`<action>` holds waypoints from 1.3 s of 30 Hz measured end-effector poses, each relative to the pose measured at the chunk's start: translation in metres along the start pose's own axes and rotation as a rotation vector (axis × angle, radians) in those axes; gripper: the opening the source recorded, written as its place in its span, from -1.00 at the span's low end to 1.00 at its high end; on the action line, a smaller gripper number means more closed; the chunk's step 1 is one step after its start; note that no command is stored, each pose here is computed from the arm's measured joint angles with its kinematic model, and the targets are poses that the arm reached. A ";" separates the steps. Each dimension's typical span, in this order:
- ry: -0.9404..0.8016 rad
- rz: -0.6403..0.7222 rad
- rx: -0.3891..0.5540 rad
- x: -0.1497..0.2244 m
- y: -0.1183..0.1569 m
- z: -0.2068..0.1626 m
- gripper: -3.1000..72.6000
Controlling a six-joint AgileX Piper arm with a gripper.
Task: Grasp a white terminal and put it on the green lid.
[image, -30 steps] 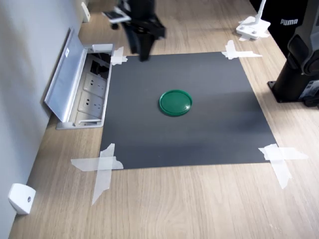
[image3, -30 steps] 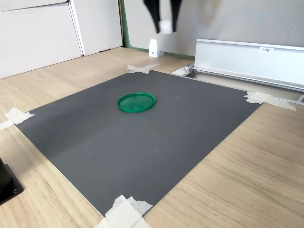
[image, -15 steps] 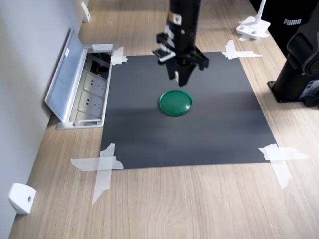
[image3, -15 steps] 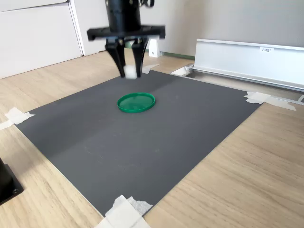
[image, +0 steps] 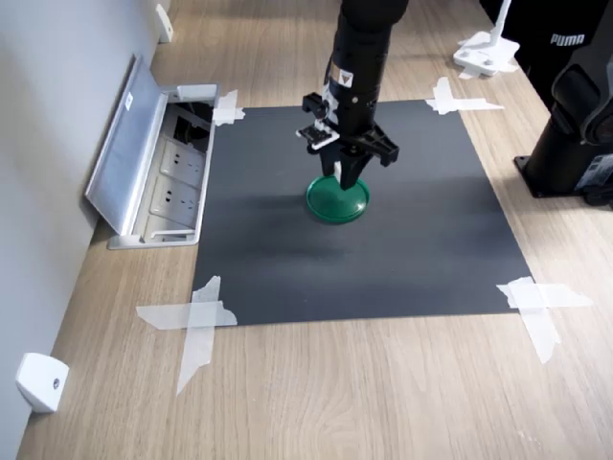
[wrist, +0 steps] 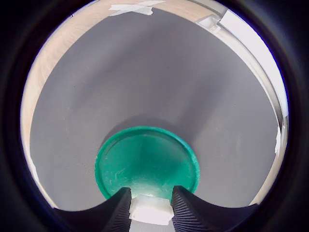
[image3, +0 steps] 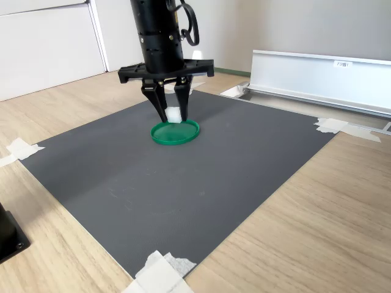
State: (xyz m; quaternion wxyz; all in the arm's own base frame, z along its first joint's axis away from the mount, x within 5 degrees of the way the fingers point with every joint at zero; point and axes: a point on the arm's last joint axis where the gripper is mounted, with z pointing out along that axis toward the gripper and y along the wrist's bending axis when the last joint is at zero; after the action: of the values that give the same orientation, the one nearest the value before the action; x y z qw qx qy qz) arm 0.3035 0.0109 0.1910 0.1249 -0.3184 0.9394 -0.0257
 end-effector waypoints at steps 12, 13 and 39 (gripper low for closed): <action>0.013 -0.011 -0.005 0.000 0.000 0.005 0.12; 0.010 -0.008 -0.005 0.000 0.000 0.004 0.21; -0.666 0.260 0.355 0.056 0.046 -0.215 -0.73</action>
State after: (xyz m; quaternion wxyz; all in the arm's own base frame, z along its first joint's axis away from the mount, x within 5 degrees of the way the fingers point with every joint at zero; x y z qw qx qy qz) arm 0.1796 0.0065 0.3806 0.4780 -0.1612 0.8609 -0.0671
